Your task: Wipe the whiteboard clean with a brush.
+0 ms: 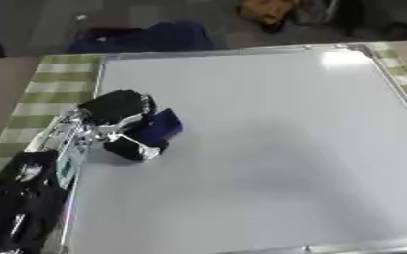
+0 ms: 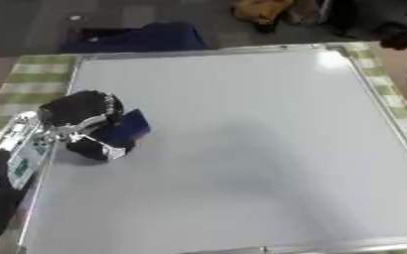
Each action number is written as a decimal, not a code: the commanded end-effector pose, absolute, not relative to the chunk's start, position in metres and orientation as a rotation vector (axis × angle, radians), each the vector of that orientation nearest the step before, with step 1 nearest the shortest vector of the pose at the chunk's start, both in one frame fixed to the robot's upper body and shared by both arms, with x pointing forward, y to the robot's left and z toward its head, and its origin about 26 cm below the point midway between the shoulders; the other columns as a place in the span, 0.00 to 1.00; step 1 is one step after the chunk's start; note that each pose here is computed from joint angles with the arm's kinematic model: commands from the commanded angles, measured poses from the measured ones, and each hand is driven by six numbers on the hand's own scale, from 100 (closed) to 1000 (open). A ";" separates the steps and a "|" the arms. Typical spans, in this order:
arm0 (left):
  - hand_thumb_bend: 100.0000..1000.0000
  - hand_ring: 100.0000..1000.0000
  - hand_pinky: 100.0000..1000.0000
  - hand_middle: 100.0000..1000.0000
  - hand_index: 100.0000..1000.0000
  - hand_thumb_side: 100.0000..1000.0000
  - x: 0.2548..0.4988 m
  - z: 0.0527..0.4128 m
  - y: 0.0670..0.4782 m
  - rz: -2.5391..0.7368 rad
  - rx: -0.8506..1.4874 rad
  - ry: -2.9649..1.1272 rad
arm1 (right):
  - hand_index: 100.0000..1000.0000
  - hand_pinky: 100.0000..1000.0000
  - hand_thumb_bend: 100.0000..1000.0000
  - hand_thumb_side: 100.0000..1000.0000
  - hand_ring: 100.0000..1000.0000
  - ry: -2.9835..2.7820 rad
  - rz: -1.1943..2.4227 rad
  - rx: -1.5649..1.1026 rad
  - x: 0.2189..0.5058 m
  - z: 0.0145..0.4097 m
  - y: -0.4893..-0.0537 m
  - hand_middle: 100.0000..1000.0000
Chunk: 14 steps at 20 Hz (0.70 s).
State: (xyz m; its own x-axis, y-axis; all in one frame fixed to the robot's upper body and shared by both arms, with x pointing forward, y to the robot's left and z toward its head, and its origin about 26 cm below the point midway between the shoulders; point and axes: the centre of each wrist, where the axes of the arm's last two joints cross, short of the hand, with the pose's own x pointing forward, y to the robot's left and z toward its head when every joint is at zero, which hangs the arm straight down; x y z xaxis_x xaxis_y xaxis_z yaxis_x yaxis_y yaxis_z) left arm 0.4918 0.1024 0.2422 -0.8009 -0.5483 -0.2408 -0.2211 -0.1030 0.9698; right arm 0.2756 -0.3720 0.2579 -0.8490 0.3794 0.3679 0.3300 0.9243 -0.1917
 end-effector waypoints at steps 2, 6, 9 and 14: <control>0.01 0.38 0.56 0.11 0.05 0.41 0.494 0.248 0.111 -1.971 0.905 -1.910 | 0.18 0.70 0.11 0.94 0.53 -2.705 0.193 -0.533 0.272 0.267 -0.373 0.39; 0.01 0.38 0.56 0.12 0.05 0.41 0.500 0.245 0.131 -1.904 0.962 -1.862 | 0.18 0.70 0.11 0.94 0.53 -2.705 0.192 -0.538 0.272 0.267 -0.374 0.39; 0.01 0.38 0.56 0.12 0.05 0.41 0.503 0.244 0.144 -1.855 0.999 -1.835 | 0.18 0.70 0.12 0.95 0.53 -2.705 0.192 -0.541 0.271 0.267 -0.374 0.39; 0.01 0.37 0.56 0.11 0.05 0.41 0.506 0.245 0.162 -1.781 1.036 -1.807 | 0.18 0.70 0.12 0.95 0.53 -2.707 0.193 -0.545 0.271 0.266 -0.374 0.39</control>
State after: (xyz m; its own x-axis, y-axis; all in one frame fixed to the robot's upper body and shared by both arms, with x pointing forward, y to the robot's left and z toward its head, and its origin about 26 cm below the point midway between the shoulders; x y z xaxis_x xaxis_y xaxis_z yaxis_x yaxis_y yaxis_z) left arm 0.5034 0.1442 0.2420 -0.6841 -0.7010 -0.2016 -0.2259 -0.0591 0.9724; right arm 0.2752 -0.3728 0.2578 -0.8505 0.3807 0.3629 0.3328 0.9238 -0.1892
